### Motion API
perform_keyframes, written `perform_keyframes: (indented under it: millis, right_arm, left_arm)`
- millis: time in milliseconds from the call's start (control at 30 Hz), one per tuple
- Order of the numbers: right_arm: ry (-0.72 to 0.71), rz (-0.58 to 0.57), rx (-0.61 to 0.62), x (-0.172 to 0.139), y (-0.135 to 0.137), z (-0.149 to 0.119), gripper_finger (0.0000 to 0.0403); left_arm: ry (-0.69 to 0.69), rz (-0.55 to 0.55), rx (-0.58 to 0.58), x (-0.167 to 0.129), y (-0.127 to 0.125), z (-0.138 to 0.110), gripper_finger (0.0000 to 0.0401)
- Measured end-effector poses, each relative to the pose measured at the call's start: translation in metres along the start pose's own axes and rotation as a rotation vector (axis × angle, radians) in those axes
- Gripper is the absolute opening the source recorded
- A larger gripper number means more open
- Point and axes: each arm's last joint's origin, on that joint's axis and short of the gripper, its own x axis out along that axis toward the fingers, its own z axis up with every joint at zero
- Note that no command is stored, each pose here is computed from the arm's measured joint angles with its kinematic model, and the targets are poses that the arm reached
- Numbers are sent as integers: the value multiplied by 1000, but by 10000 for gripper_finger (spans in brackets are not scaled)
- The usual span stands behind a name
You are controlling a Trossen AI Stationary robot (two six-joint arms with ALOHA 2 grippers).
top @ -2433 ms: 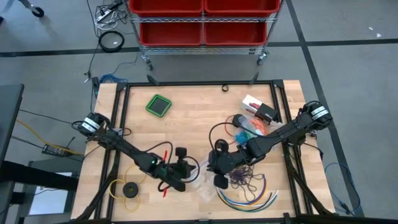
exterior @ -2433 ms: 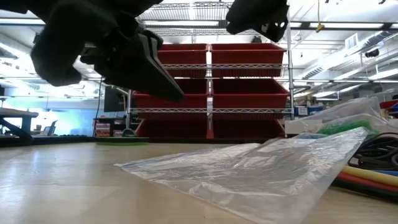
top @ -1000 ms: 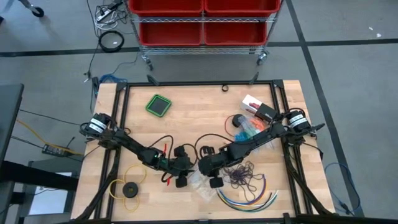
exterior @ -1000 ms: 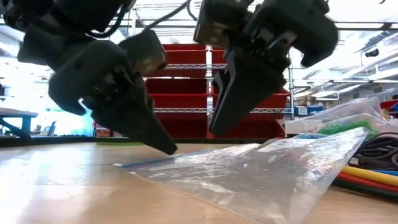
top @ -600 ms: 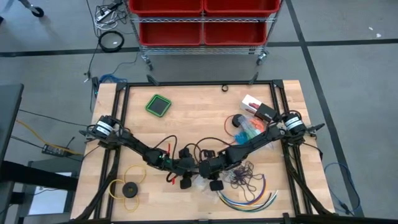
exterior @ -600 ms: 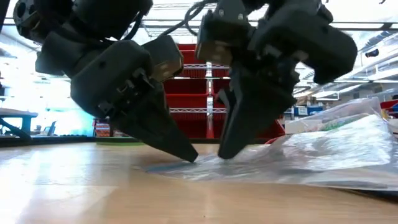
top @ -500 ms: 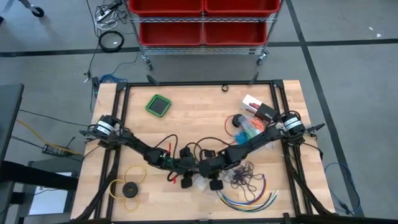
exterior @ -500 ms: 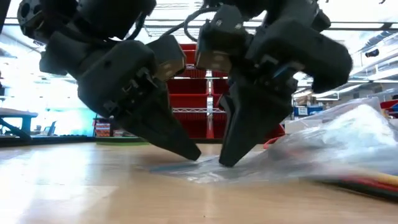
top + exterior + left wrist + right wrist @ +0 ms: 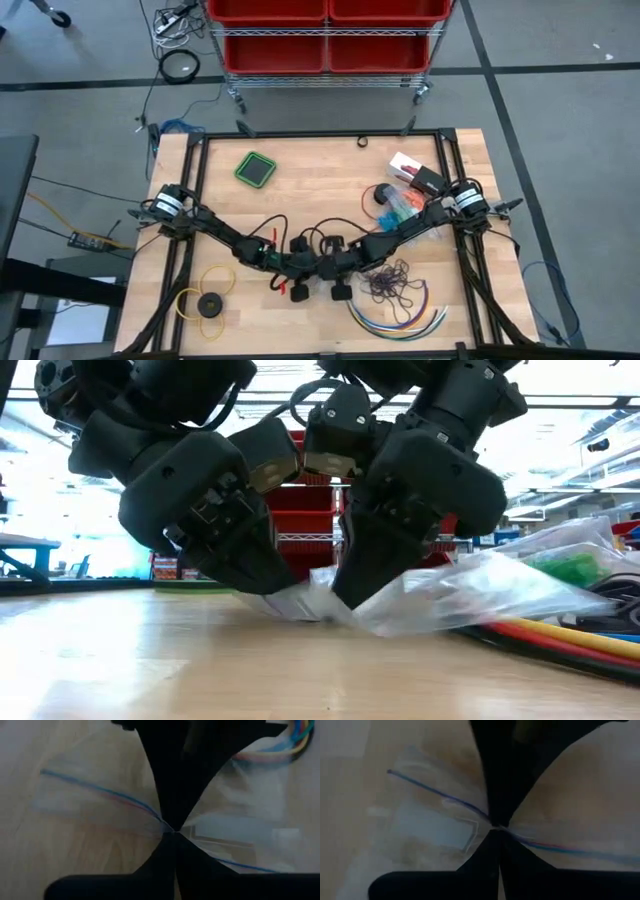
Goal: Sort rubber bands
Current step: Open the transparent zip bag
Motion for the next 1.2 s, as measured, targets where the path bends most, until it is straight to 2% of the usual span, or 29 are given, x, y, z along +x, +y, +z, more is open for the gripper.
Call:
perform_keyframes:
  millis: [133,333,500,667,867,1067,1200]
  right_arm:
    - [-6,-22,7,-5,-1,1,0]
    - [-16,-30,83,-30,2,7,4]
    - [16,-3,163,-45,3,7,35]
    - [13,45,188,-38,22,3,95]
    - [35,-15,150,-21,36,-10,148]
    - [50,-56,144,-7,35,-15,172]
    - [38,-97,147,-5,32,-15,161]
  left_arm:
    - [-14,44,1,0,1,1,34]
    - [-18,54,1,0,2,1,73]
    - [-23,55,-4,0,2,1,81]
    - [-25,56,-30,0,2,1,81]
    - [-29,56,-41,0,2,2,81]
    - [-34,54,-53,0,2,2,81]
    - [-38,51,-54,0,1,2,81]
